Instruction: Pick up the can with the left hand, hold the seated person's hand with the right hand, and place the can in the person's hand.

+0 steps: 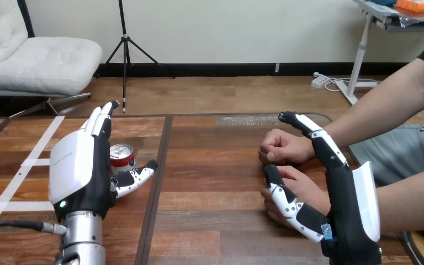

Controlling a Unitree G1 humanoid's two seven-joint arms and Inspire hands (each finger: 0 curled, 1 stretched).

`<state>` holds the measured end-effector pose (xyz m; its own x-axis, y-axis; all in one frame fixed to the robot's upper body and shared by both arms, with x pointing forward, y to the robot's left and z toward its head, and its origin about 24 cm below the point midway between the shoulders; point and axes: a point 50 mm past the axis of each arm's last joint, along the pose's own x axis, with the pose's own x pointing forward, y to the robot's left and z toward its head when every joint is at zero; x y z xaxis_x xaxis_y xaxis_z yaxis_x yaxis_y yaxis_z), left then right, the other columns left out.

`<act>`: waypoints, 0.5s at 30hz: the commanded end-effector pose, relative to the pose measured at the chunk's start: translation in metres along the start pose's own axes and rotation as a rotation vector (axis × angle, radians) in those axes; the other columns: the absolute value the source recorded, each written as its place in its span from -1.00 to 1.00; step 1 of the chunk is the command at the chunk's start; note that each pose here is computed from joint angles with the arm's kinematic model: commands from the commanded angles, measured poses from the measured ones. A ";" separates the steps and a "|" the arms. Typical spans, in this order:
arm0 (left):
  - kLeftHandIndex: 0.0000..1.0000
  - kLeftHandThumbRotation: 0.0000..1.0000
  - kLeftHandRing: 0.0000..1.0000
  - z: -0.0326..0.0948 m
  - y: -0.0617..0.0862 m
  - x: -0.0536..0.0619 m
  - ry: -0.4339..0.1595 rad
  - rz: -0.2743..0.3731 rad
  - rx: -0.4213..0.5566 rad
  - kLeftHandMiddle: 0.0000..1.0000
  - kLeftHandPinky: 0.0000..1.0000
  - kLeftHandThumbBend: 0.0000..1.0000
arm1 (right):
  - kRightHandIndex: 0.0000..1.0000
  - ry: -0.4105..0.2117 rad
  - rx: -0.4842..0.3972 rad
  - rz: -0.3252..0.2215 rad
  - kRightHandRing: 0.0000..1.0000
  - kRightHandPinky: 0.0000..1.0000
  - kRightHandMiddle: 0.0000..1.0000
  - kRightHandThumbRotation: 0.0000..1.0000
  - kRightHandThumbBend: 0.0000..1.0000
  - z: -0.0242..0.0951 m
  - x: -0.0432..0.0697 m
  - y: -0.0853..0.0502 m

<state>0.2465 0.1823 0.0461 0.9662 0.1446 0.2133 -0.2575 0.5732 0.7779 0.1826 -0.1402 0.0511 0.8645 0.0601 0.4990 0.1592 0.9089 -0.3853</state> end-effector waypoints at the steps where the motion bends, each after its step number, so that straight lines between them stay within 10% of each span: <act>1: 0.79 -0.69 0.78 0.022 0.018 0.020 -0.109 0.072 -0.003 0.83 0.58 0.55 | 0.59 -0.073 -0.001 -0.023 0.70 0.71 0.69 -1.00 -0.16 0.009 0.015 -0.005; 15: 0.81 -0.70 0.78 0.021 0.017 0.017 -0.110 0.085 -0.037 0.84 0.63 0.53 | 0.59 -0.073 -0.005 -0.015 0.72 0.71 0.71 -1.00 -0.15 0.009 0.016 -0.004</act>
<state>0.2474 0.1855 0.0473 0.9668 0.1450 0.2103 -0.2552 0.5791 0.7743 0.1833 -0.1396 0.0499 0.8724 0.0652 0.4845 0.1506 0.9070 -0.3933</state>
